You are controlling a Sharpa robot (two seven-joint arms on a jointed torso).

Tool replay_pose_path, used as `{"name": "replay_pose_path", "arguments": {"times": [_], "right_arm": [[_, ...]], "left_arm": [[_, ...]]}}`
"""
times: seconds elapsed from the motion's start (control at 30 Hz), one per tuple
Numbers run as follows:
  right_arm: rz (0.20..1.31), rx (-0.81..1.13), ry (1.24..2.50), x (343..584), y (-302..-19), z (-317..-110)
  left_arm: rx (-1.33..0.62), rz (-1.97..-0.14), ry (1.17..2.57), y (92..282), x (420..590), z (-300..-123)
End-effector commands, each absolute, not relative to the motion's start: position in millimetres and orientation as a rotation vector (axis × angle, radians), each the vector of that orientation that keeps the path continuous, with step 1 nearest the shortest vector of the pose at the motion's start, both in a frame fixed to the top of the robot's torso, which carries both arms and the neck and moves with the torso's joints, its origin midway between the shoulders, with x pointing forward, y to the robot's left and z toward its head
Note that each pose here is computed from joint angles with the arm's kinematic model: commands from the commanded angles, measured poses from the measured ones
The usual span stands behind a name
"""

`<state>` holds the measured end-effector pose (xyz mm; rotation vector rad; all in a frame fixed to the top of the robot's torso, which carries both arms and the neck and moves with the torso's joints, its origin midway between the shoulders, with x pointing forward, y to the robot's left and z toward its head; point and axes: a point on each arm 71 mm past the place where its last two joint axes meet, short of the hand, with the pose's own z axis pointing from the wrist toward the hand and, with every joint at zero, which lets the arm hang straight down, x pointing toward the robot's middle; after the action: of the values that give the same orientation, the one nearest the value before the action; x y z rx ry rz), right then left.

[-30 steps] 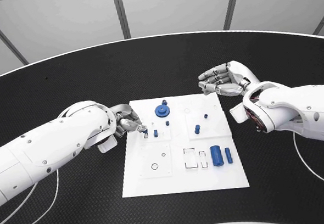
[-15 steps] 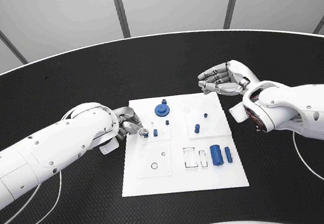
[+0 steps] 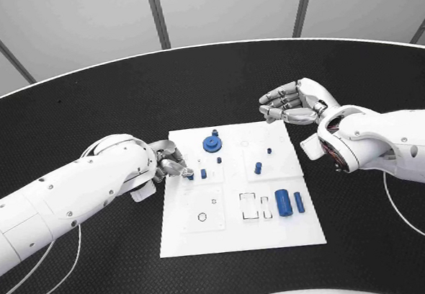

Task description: Assemble the parts on the task board

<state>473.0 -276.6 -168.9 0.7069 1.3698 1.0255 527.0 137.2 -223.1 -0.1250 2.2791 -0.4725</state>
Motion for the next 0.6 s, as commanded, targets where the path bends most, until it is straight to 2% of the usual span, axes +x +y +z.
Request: {"name": "replay_pose_path", "arguments": {"times": [0.03,0.6], "right_arm": [[1.026,0.707,1.37,473.0,-276.4,-168.9],[1.027,0.706,1.37,473.0,-276.0,-168.9]], "left_arm": [[-0.126,-0.46,2.278,137.3,527.4,-223.3],[-0.14,-0.422,2.278,136.2,529.6,-224.1]]}}
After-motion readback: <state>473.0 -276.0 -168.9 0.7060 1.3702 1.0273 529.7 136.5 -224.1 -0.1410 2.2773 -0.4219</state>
